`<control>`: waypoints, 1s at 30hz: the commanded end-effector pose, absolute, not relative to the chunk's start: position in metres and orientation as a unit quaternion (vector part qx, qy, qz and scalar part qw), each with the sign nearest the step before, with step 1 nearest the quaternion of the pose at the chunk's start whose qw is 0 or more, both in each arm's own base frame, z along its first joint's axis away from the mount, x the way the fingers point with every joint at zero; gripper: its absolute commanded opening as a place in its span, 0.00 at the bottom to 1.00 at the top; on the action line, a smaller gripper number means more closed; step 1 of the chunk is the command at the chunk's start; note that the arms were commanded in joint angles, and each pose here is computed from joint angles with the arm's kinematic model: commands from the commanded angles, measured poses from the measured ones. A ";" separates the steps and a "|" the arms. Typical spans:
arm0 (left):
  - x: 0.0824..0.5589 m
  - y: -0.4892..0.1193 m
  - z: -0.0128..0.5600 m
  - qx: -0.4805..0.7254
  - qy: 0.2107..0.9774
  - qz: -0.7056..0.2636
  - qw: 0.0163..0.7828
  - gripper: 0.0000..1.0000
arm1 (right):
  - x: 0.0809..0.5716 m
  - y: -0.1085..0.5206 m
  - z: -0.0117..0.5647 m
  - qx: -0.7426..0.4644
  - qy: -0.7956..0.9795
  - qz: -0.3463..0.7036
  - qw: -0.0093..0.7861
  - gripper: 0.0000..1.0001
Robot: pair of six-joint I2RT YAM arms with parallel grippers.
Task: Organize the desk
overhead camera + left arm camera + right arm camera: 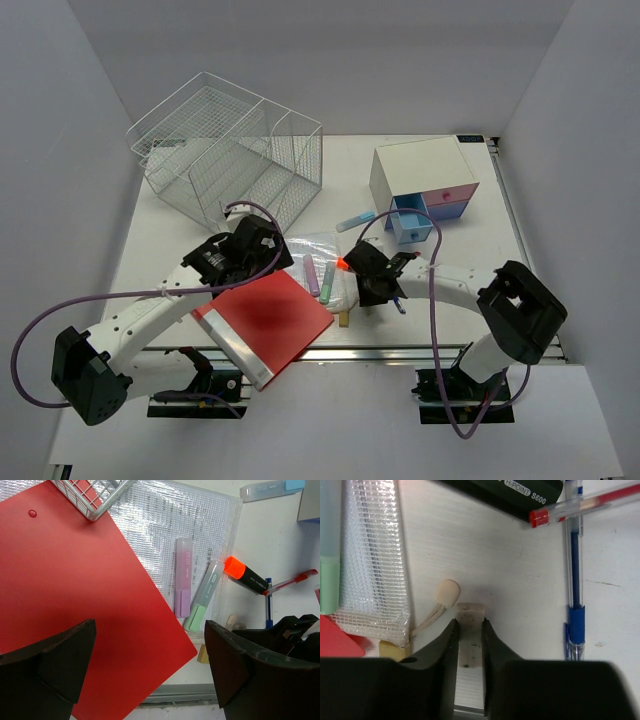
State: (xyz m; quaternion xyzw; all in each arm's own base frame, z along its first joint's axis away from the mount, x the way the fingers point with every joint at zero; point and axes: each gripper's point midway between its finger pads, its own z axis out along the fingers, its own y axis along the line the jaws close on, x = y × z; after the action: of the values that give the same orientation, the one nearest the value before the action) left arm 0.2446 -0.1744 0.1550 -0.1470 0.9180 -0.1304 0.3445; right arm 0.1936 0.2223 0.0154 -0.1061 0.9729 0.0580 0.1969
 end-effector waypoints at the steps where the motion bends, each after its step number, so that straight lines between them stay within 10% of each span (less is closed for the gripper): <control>1: 0.247 -0.180 0.170 -0.142 0.912 -0.148 0.355 0.98 | 0.189 0.207 0.011 -0.088 0.976 0.036 0.197 0.19; 8: 0.247 -0.185 0.169 -0.105 0.925 -0.134 0.340 0.98 | 0.204 0.233 0.101 -0.136 0.945 0.123 0.270 0.00; 24: 0.232 -0.253 0.136 0.014 0.949 -0.175 0.263 0.98 | 0.400 0.138 0.225 -0.060 0.893 0.037 0.445 0.03; 30: 0.221 -0.275 0.124 0.047 0.956 -0.164 0.240 0.98 | 0.401 0.123 0.213 -0.049 0.903 0.027 0.427 0.38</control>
State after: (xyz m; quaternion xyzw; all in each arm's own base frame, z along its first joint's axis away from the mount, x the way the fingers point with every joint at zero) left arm 0.2203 -0.2593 0.1103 0.0314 0.9617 -0.1426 0.2320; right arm 0.3995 0.1237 0.1896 -0.0376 0.9148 0.0200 0.4017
